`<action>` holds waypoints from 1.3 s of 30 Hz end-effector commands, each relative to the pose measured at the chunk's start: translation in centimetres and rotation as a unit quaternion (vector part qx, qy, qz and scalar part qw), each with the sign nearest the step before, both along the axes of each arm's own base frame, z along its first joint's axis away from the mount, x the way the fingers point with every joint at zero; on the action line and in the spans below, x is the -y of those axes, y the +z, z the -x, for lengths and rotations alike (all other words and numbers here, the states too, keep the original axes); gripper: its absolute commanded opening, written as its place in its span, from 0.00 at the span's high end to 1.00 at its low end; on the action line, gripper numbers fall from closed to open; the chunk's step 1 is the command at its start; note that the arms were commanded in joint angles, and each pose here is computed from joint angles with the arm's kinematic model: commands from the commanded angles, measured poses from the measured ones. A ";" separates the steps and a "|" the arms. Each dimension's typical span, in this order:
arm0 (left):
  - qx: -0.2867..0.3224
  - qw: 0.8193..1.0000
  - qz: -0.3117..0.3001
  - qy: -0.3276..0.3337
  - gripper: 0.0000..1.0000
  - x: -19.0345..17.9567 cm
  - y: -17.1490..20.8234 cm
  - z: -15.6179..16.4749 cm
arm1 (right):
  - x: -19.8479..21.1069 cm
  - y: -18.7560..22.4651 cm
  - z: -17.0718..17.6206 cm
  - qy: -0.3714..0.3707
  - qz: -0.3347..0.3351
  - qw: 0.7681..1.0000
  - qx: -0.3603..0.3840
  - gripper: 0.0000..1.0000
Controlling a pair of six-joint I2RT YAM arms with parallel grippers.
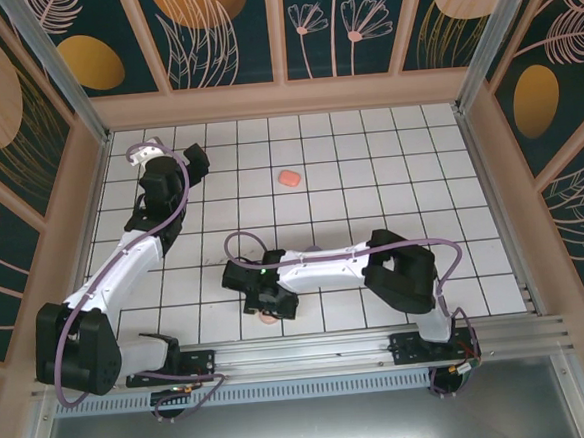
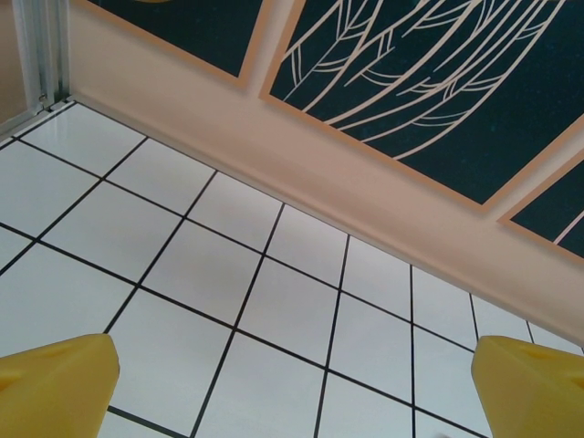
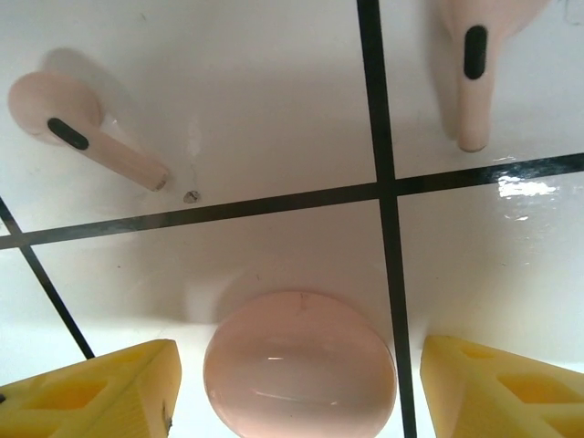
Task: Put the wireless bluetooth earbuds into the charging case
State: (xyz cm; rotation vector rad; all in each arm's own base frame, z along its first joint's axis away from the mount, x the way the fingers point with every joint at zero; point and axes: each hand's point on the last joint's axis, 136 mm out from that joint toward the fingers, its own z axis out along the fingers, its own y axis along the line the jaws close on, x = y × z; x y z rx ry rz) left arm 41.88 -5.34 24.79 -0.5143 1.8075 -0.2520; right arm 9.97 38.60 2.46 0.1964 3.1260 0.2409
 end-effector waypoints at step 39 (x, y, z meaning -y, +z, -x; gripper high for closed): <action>0.051 0.999 0.009 -0.008 0.01 0.2 3.4 -0.8 | 0.5 6.2 -2.6 -0.005 -0.015 0.996 0.089 0.58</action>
